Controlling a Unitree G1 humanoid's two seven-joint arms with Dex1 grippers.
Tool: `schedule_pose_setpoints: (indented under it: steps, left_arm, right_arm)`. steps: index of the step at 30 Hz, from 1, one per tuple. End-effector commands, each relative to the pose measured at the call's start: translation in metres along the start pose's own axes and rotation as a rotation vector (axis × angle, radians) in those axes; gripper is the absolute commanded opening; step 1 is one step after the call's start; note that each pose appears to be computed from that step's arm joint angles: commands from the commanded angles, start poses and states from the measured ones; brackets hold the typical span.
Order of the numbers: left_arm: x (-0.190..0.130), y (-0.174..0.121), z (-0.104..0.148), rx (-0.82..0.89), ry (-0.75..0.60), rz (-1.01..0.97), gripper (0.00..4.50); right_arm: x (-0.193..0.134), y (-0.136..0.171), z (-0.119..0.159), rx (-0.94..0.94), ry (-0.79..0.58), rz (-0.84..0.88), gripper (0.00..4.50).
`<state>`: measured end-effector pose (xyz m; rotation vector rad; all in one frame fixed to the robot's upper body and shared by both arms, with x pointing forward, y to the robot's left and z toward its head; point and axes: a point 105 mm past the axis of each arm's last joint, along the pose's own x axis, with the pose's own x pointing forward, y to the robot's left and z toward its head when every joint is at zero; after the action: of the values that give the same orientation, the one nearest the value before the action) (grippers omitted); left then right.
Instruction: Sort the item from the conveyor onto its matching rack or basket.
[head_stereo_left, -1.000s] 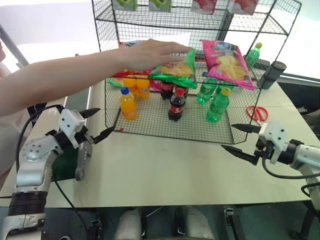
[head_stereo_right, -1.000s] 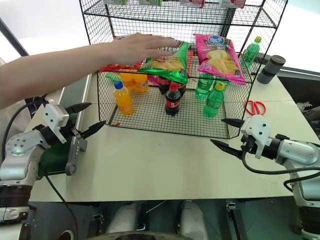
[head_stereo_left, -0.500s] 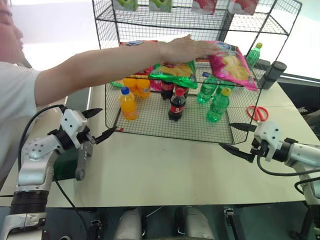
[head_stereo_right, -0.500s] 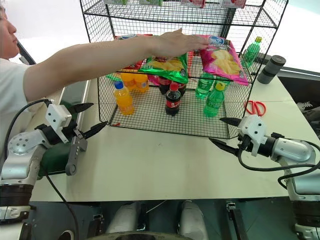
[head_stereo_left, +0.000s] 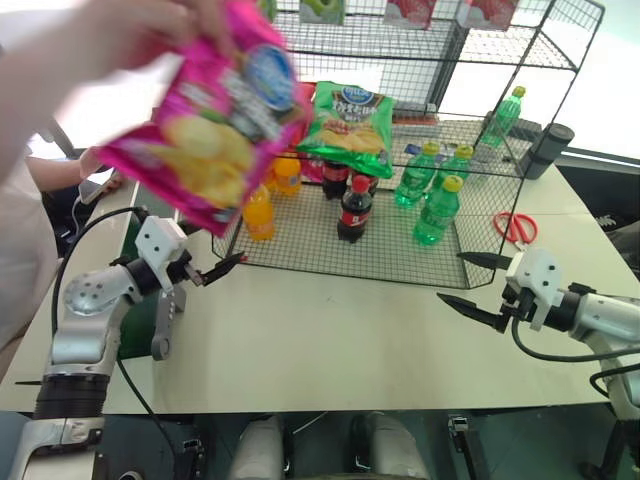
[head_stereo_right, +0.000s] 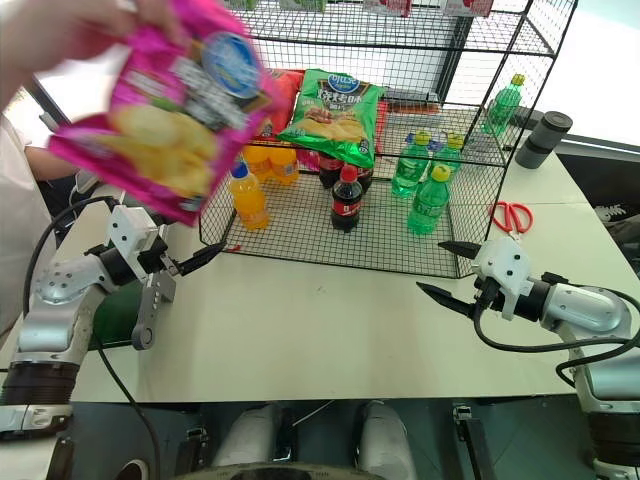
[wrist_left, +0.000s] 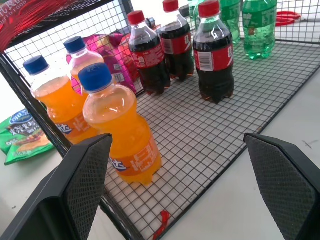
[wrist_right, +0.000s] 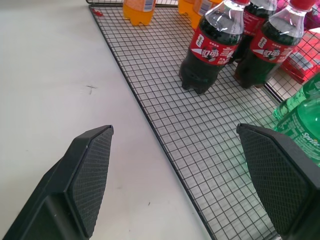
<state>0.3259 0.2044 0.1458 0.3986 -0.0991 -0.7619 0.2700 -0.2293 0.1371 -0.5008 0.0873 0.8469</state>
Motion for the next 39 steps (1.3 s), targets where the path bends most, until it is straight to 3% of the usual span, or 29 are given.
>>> schedule_pose_setpoints:
  steps: [1,39]
  left_arm:
    - [0.001,0.005,0.004,0.008,0.005,0.009,4.50]
    - [-0.018,-0.003,0.004,0.045,0.019,0.023,4.50]
  right_arm:
    - [-0.003,-0.002,0.012,-0.037,-0.018,-0.015,4.12]
    - [0.012,-0.001,0.019,-0.037,-0.029,0.053,4.12]
